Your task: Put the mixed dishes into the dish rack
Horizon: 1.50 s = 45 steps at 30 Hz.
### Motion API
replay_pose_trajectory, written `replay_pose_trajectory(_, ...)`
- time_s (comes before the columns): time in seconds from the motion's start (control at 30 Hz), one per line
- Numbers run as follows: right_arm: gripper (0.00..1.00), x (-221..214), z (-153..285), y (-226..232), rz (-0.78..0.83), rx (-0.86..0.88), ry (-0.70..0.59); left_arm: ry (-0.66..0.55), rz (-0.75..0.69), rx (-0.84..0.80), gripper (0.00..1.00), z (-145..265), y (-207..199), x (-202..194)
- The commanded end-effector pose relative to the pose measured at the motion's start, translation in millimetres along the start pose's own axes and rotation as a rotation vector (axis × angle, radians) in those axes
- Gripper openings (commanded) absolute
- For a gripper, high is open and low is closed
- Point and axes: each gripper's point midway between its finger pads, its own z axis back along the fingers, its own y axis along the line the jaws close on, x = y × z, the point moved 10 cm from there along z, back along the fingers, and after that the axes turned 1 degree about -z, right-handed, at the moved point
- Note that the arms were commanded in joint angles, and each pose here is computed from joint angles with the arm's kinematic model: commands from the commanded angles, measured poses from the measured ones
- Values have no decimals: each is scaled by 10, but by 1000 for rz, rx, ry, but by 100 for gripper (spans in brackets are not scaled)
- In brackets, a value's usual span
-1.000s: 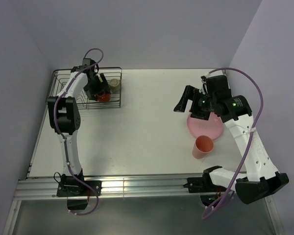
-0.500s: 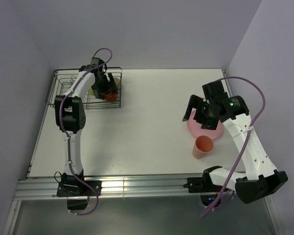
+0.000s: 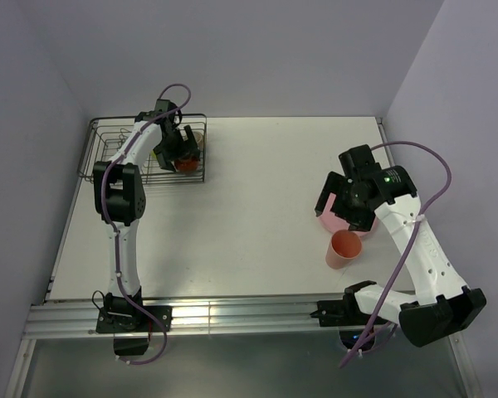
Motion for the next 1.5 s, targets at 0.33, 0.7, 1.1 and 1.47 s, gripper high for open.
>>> replay_pose_trajectory(0.33, 99, -327, -234, -129, -26, -135, 52, -153, 20, -139, 99, 725, -140, 108)
replay_pose_trajectory(0.7, 75, -390, -753, -24, -5, -249, 30, -245, 79, -613, 99, 1941, -456, -163)
replay_pose_trajectory(1.1, 0, -274, -622, 125, 27, -156, -5, 140, 34, -1163, 99, 1855, -465, -861)
replay_pose_trajectory(1.47, 0, 75, 435, 880, 60, 692, 43, 280, -8, -1354, 98, 1933, -515, -1259)
